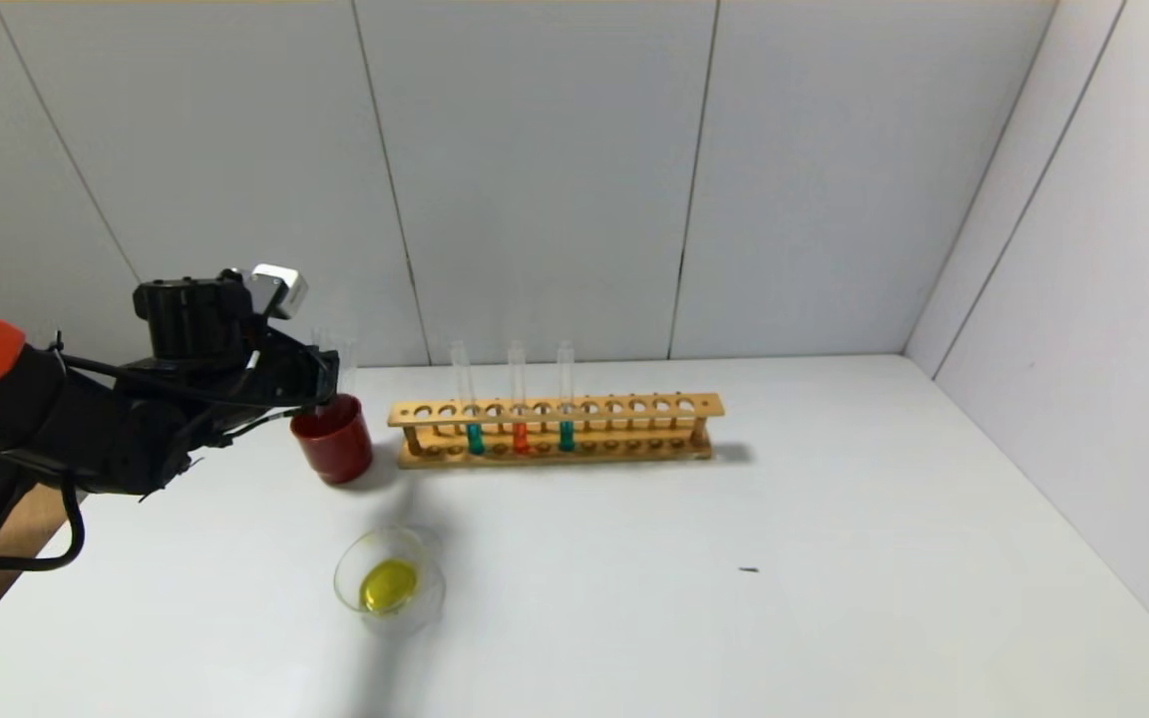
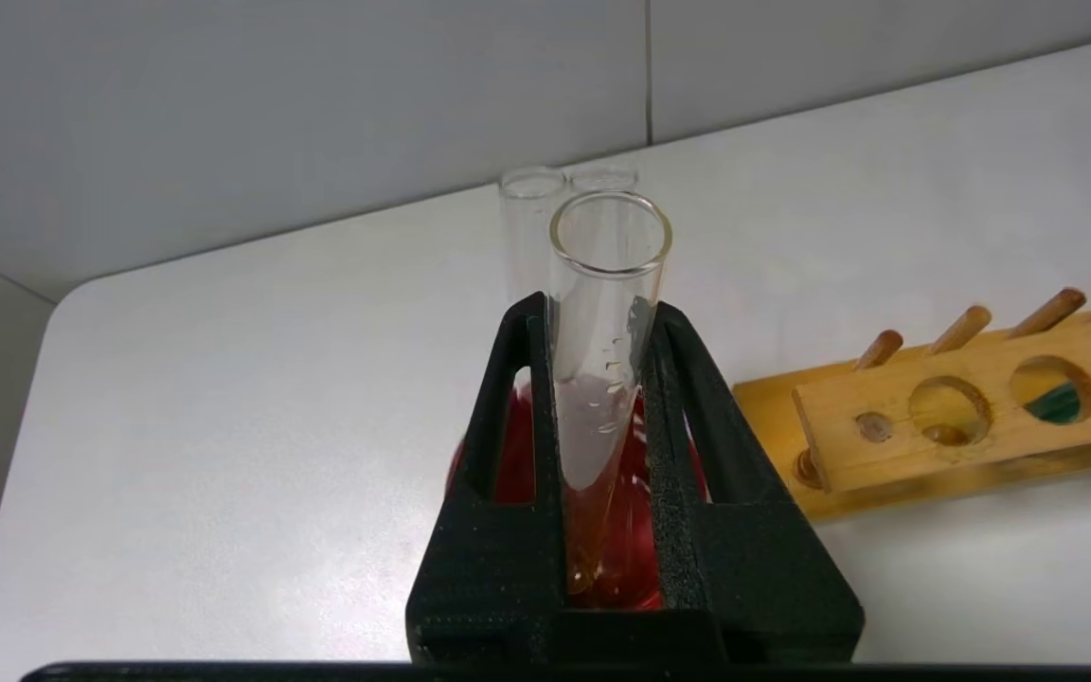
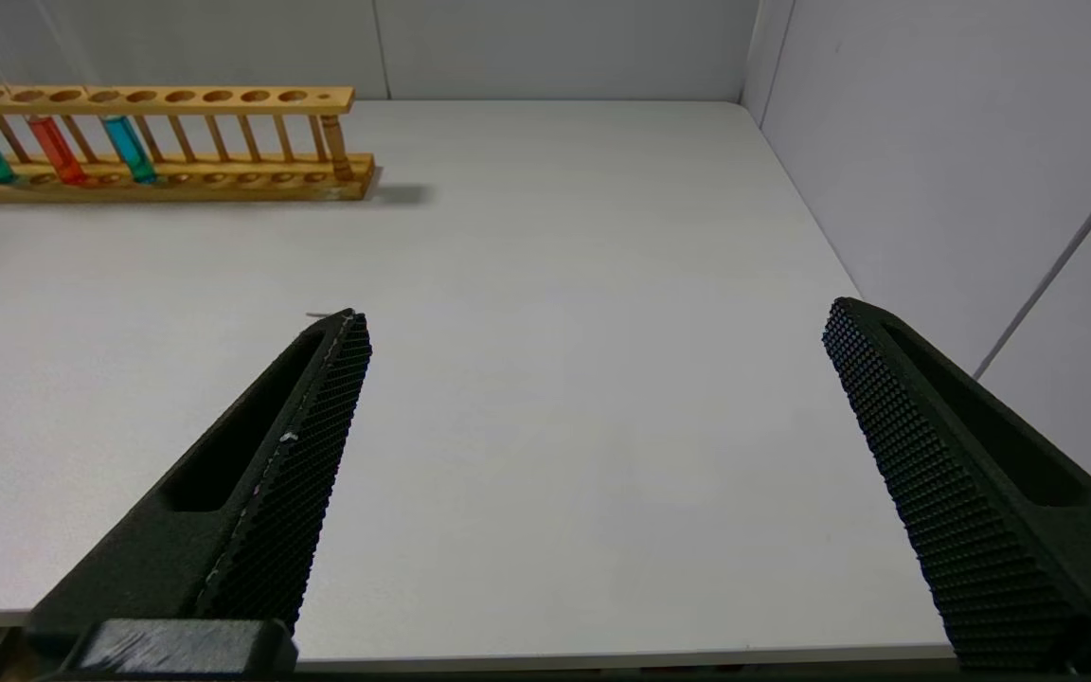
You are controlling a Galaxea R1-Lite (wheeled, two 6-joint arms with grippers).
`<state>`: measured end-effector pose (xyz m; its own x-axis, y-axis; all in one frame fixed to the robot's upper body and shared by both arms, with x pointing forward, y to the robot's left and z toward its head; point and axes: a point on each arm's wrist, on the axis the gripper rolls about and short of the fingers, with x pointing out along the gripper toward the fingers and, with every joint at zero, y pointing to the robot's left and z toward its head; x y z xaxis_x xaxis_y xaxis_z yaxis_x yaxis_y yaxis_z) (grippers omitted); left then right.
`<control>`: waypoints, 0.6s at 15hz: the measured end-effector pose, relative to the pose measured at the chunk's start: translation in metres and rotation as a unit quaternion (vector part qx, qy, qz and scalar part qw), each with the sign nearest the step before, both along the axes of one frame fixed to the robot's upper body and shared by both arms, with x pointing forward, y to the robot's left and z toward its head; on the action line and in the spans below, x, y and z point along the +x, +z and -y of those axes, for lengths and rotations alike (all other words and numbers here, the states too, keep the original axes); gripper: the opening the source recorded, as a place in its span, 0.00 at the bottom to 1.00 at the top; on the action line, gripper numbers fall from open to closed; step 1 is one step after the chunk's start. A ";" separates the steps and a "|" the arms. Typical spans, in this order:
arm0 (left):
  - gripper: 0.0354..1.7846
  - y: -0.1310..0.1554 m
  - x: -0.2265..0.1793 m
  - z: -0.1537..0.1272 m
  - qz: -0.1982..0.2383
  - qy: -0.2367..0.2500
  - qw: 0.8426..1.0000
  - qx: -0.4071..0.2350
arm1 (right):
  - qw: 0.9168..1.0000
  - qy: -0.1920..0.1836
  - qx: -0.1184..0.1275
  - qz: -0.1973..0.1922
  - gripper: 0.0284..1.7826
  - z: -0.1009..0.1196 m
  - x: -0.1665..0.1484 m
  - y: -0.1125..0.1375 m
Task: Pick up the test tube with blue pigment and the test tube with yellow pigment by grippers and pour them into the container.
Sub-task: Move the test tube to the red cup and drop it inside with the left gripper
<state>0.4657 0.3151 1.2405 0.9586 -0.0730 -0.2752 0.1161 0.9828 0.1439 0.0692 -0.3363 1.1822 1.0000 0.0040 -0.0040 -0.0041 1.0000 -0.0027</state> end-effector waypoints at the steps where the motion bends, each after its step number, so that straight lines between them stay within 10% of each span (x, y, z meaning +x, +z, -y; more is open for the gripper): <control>1: 0.15 -0.002 0.000 0.000 -0.004 -0.001 1.000 0.001 | 1.000 0.000 0.000 0.000 0.98 0.000 0.000 0.000; 9: 0.16 -0.012 0.003 0.000 -0.016 -0.003 1.000 0.001 | 1.000 0.000 0.000 0.000 0.98 0.000 0.000 0.000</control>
